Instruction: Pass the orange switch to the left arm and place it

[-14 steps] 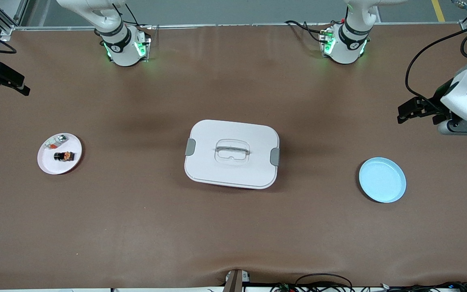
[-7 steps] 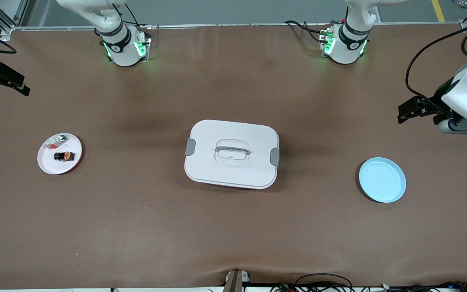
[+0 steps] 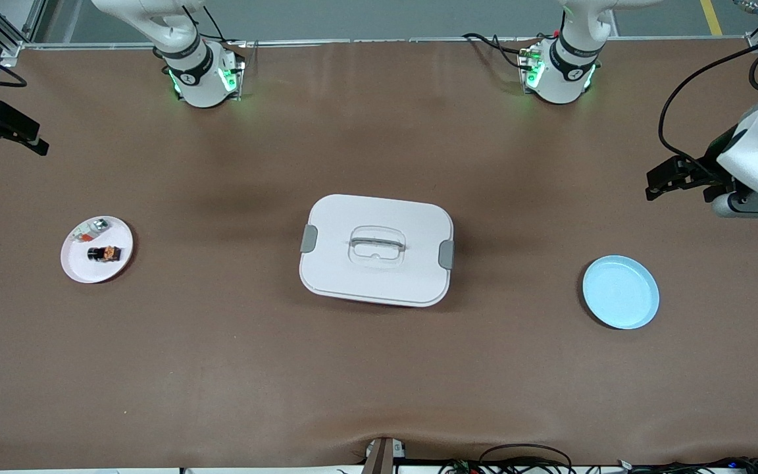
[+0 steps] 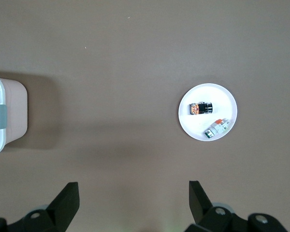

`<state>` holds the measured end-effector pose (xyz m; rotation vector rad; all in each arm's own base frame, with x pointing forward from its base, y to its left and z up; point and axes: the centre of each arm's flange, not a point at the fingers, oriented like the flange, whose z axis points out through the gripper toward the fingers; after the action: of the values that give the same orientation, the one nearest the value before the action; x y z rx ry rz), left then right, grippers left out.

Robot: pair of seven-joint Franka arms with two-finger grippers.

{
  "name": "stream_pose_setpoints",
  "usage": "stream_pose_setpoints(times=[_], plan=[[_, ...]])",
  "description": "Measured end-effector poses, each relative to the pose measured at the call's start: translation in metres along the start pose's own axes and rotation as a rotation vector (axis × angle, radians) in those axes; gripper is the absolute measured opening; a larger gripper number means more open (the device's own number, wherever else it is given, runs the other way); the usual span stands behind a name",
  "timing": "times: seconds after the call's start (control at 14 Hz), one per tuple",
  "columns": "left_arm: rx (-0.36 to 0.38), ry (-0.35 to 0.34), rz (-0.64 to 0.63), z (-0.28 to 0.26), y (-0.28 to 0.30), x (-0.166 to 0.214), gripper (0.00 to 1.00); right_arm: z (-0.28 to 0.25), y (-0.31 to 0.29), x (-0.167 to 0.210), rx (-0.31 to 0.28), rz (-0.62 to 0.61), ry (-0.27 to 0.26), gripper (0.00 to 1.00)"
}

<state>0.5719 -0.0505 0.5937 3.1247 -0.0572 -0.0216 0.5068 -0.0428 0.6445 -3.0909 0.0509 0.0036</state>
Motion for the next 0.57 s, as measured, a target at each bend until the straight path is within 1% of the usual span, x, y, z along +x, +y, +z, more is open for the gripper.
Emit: stream_pose_setpoints(times=[0.57], plan=[[-0.001, 0.010, -0.003, -0.0050, -0.0014, 0.0005, 1.00, -0.0034, -0.0043, 0.0026, -0.006, -0.009, 0.026, 1.00]])
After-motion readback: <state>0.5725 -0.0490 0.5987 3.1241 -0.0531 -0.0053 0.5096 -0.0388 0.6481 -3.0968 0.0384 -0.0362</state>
